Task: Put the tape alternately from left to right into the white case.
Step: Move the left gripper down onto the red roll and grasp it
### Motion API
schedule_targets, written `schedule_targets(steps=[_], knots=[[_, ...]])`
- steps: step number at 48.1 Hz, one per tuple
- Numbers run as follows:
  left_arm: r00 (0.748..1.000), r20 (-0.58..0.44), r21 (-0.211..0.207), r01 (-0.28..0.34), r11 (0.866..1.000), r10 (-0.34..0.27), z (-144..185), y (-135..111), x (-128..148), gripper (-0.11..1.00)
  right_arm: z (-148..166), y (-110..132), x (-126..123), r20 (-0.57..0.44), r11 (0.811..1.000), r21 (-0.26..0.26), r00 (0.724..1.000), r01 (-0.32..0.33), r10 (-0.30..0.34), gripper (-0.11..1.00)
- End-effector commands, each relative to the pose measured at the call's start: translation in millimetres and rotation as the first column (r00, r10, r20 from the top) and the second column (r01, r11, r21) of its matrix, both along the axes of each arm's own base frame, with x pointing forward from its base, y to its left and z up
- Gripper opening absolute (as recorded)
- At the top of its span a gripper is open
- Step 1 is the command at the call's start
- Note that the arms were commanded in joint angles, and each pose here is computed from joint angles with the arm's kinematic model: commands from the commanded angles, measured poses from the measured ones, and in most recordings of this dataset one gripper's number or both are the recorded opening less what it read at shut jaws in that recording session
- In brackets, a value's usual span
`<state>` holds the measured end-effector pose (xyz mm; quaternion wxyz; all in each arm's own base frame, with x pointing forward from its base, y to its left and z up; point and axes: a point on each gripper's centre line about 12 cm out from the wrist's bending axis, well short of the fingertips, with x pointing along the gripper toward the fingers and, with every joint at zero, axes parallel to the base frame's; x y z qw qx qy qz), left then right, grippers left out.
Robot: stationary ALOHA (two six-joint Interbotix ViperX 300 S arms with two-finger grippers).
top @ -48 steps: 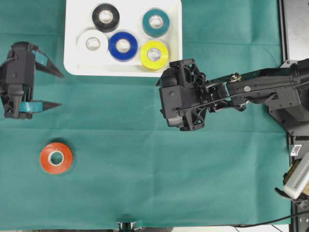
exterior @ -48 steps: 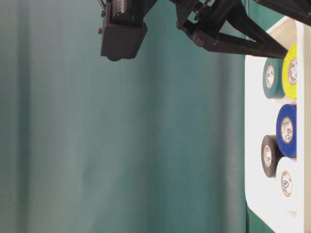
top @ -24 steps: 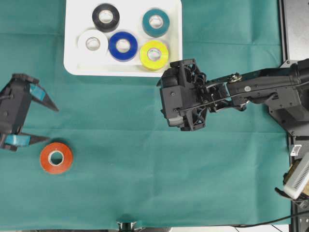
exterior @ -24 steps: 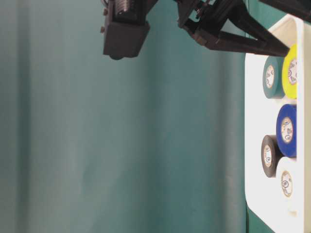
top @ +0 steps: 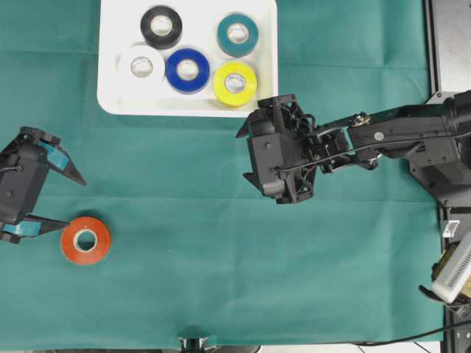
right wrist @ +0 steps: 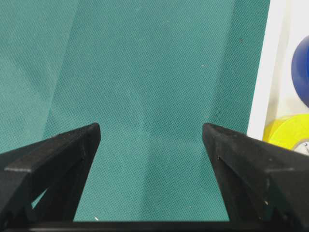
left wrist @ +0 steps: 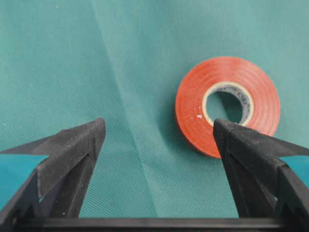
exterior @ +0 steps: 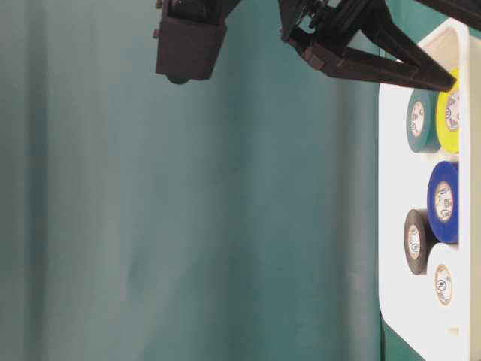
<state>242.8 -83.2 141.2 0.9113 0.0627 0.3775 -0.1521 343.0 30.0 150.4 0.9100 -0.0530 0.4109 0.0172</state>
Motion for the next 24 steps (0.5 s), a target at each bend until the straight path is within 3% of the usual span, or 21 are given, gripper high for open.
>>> schedule_targets(steps=[1, 24], knots=[[1.0, 0.024, -0.007, 0.016, 1.0, -0.016, 4, -7, 9, 0.98, 11, 2, 2, 0.035, 1.0, 0.008, 0.999, -0.003, 0.003, 0.69], [0.995, -0.062, 0.019, 0.085, 0.996, -0.084, -25, -43, 41, 0.98, 11, 2, 3, 0.036, 1.0, 0.008, 0.999, -0.003, 0.003, 0.69]])
